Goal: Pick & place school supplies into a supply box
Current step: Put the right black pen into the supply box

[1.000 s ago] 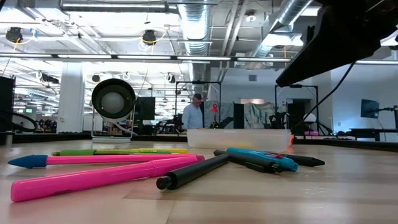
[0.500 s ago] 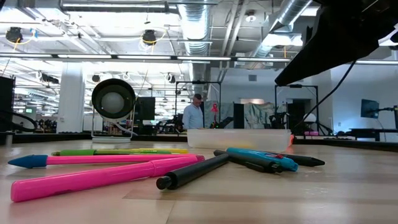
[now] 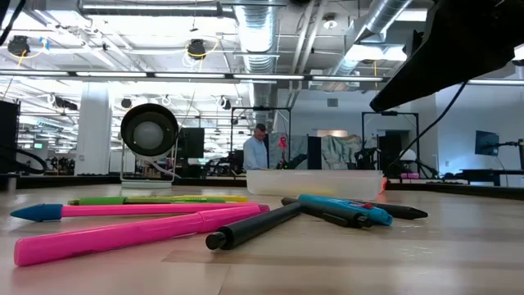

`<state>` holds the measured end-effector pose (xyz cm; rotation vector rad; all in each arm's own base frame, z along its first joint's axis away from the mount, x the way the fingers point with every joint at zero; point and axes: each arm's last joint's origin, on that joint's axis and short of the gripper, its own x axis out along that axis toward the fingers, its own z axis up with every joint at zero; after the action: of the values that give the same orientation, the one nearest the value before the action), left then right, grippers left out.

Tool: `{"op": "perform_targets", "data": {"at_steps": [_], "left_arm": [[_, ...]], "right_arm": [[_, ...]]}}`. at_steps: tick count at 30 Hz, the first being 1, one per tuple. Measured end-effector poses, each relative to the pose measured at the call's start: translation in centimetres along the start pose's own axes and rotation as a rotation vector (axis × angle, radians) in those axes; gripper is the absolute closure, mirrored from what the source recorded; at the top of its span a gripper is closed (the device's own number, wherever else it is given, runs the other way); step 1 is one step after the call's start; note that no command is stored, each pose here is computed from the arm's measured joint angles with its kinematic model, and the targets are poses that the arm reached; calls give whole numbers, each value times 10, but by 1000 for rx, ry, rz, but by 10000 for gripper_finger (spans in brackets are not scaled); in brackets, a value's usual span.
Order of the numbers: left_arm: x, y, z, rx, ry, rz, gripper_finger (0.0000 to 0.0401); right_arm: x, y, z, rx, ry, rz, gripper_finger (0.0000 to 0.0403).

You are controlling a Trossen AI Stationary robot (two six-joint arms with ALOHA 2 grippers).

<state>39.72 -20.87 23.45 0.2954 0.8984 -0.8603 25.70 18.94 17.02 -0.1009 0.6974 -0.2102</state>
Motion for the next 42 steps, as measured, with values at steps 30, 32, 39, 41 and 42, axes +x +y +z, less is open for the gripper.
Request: {"op": "perform_targets", "data": {"at_steps": [30, 32, 39, 41, 42], "left_arm": [[-102, -66, -209, -373, -413, 800, 301], [-101, -72, -220, -374, -472, 832, 301], [-99, -90, -240, -370, -557, 906, 301], [-98, -93, -242, -375, -558, 937, 301], [-97, -95, -242, -372, -555, 949, 301]], "right_arm": [[35, -12, 0, 174, 88, 19, 326], [44, -16, -3, 174, 123, 8, 326], [61, -31, 1, 256, 134, -54, 326], [64, -34, 0, 263, 155, -52, 326], [65, -35, 1, 270, 156, -47, 326]]}}
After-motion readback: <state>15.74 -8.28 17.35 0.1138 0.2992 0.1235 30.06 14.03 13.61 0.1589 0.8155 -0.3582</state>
